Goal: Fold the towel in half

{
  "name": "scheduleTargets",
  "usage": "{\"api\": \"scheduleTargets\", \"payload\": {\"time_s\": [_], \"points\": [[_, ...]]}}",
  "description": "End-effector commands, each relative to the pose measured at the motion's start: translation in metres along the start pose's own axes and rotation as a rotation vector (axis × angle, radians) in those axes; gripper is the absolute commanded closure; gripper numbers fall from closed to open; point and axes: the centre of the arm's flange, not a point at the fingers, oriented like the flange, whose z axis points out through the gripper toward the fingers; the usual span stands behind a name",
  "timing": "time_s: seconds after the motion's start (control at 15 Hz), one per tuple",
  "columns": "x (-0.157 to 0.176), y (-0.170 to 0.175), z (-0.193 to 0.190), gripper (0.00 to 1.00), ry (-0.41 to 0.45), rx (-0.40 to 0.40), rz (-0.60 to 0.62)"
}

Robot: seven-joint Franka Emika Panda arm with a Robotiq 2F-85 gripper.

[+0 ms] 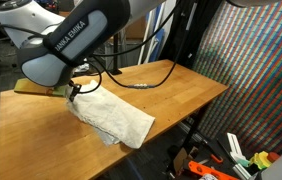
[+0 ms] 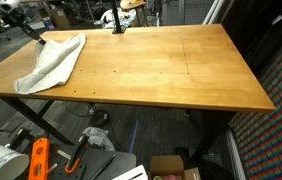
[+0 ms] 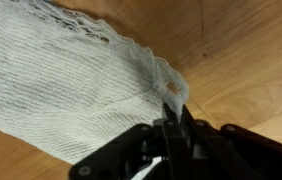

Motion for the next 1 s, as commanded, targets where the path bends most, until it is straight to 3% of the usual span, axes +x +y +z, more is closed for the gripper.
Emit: {"api": "scheduleTargets", "payload": {"time_s": [0.0, 0.47, 0.93], "points": [[0.01, -0.015, -0.002, 0.91, 0.002, 0.004, 0.109], [0.078, -0.069, 0.003, 0.9, 0.0, 0.052, 0.491], [0.133, -0.079, 0.045, 0.91, 0.099, 0.028, 0.788]]}}
